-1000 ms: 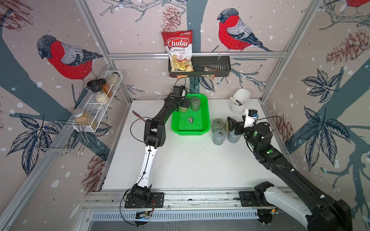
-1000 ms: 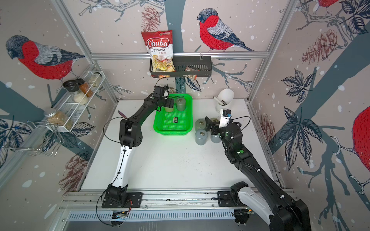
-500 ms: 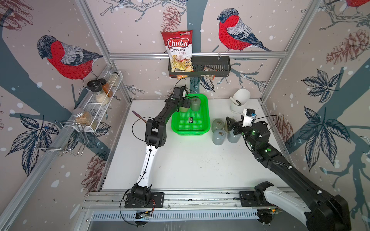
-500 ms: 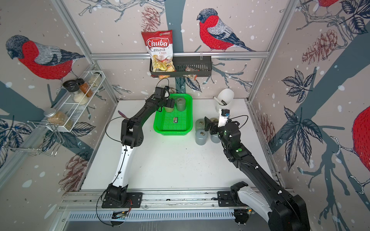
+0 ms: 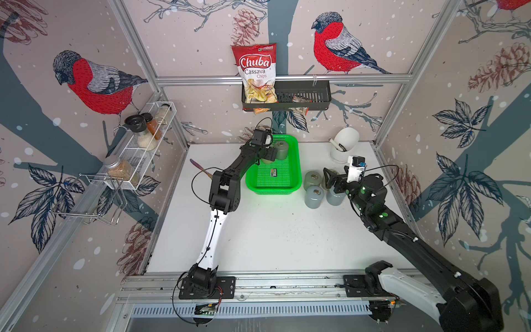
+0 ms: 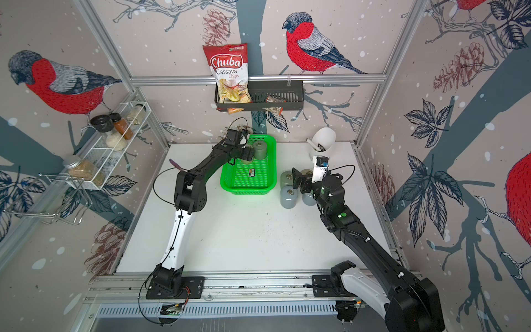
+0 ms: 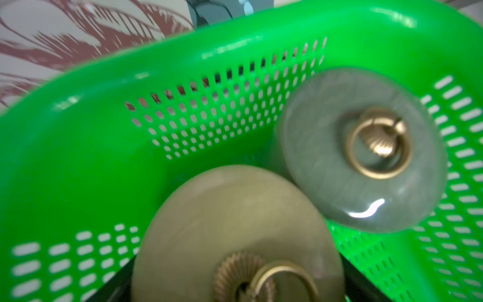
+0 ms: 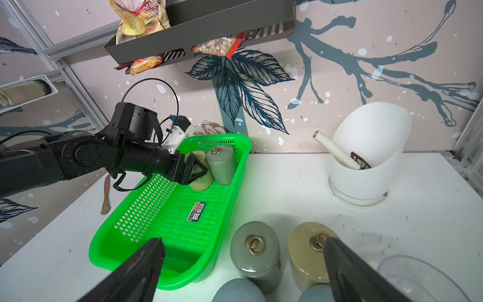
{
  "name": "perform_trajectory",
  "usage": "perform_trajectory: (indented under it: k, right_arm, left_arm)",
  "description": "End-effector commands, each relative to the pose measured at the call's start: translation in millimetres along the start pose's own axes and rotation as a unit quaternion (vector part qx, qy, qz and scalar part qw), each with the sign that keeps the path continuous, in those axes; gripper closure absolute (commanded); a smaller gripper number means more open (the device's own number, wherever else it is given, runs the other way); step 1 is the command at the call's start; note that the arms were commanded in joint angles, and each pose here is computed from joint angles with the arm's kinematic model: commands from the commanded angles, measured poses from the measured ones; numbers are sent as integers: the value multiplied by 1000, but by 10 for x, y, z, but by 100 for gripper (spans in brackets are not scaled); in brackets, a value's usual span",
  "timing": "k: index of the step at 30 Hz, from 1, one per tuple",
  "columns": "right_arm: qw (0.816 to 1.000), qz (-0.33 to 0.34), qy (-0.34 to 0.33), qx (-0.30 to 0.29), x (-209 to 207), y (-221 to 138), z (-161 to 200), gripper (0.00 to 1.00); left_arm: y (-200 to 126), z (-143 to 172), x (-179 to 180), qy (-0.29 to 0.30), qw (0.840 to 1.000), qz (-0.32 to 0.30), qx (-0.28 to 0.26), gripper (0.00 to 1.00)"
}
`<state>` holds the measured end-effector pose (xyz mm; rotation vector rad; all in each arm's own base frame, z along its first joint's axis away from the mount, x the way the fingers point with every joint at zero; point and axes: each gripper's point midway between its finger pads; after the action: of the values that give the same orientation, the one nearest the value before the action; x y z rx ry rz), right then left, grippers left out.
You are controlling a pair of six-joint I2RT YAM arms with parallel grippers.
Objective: Take the tea canister out of the basket
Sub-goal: Pick up the tea canister from the basket.
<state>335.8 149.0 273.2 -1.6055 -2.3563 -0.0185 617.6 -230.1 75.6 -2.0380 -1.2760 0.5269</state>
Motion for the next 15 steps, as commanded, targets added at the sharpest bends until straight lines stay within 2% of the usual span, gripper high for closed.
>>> perform_trajectory:
  k: [1, 8, 15]
  right_arm:
    - [1000, -15, 4, -27, 84, -5, -162, 0]
    - [999, -19, 1, -30, 125, -20, -194, 0]
    - [999, -18, -1, -30, 125, -20, -196, 0]
  left_arm:
    - [-66, 146, -43, -11, 1000, 8, 26, 11]
    - [-107, 129, -52, -9, 1000, -4, 15, 9]
    - [-298, -106, 10, -15, 999, -23, -21, 7]
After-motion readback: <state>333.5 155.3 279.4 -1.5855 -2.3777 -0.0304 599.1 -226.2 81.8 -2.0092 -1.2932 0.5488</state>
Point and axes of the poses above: each gripper's point midway between its finger pads, its own y axis out along the fingers, its own x axis along the line the jaws close on, z = x × y, and after that the axes turned 4 degrees about y, right-handed
